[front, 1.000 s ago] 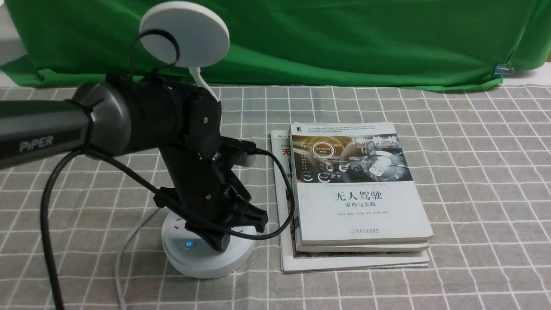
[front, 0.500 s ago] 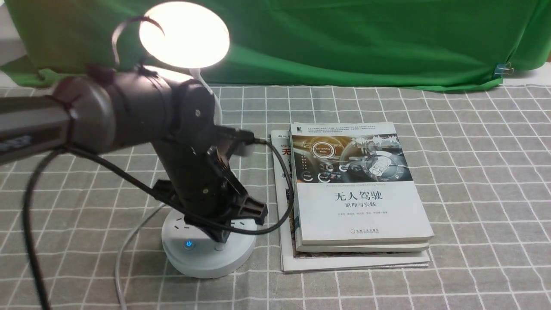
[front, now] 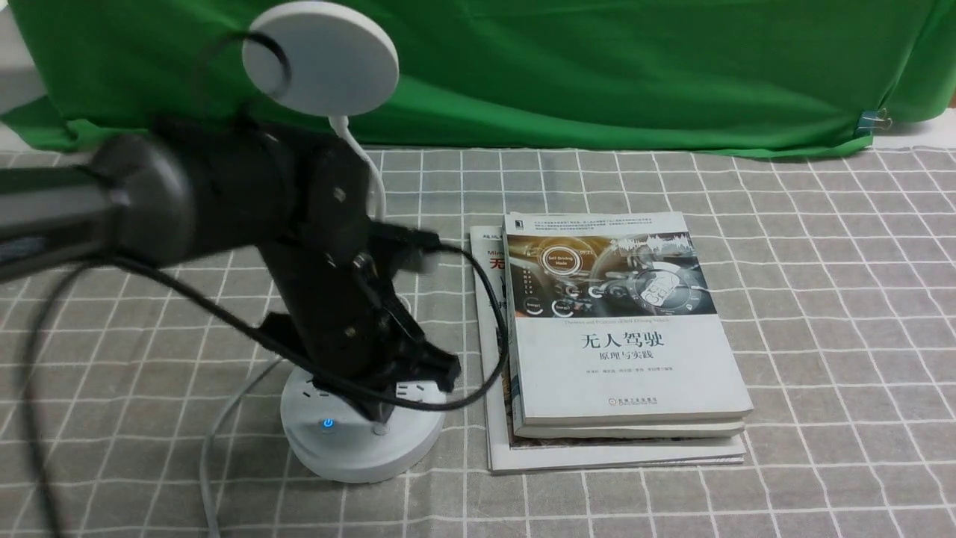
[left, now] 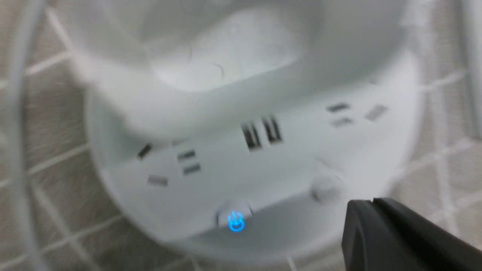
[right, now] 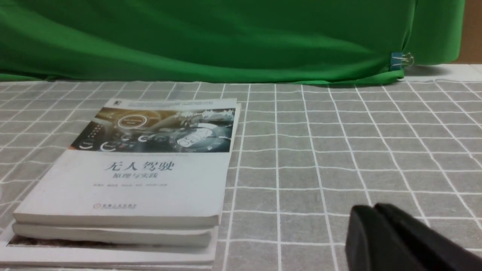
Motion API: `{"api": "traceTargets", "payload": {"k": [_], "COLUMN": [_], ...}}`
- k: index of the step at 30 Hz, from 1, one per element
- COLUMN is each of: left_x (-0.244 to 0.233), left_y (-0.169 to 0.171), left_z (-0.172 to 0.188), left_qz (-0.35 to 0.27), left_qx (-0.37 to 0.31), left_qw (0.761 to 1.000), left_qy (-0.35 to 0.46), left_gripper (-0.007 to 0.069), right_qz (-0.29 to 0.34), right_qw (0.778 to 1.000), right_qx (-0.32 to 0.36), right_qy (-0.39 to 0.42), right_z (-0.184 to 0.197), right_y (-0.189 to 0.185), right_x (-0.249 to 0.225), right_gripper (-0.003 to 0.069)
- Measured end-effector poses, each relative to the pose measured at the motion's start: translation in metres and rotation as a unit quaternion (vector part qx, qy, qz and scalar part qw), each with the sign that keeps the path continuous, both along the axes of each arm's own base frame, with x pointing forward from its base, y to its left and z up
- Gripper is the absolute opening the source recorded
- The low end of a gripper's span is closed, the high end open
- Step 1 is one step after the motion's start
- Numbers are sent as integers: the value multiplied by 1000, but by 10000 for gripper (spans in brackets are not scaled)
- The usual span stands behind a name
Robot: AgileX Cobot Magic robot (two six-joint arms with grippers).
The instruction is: Turn off the desk lamp on the grey coffee tablecloth by hand.
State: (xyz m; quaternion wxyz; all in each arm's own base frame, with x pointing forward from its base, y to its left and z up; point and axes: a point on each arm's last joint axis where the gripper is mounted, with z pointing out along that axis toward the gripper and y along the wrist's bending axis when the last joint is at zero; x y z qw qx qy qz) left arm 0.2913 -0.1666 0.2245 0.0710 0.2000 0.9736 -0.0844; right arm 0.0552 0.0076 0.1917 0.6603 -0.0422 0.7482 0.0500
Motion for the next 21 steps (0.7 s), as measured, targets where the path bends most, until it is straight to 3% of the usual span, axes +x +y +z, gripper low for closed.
{"api": "traceTargets", "payload": {"k": [6, 11, 21], "left_x": [-44, -93, -151], "left_y": [22, 51, 88], "left_z": [26, 26, 18], "left_qz": [18, 35, 67], "left_qx": [-41, -85, -175], "left_qw": [997, 985, 922], "left_qy": [-55, -146, -339], "left_gripper": [-4, -4, -4], "right_qz": [0, 0, 0], "right_qw": [1000, 1000, 1000], "right_qx": [0, 0, 0], "right_qy": [0, 0, 0], "right_z": [0, 0, 0], "right_y": [0, 0, 0], "right_x": [0, 0, 0], "right_gripper": [35, 35, 35]}}
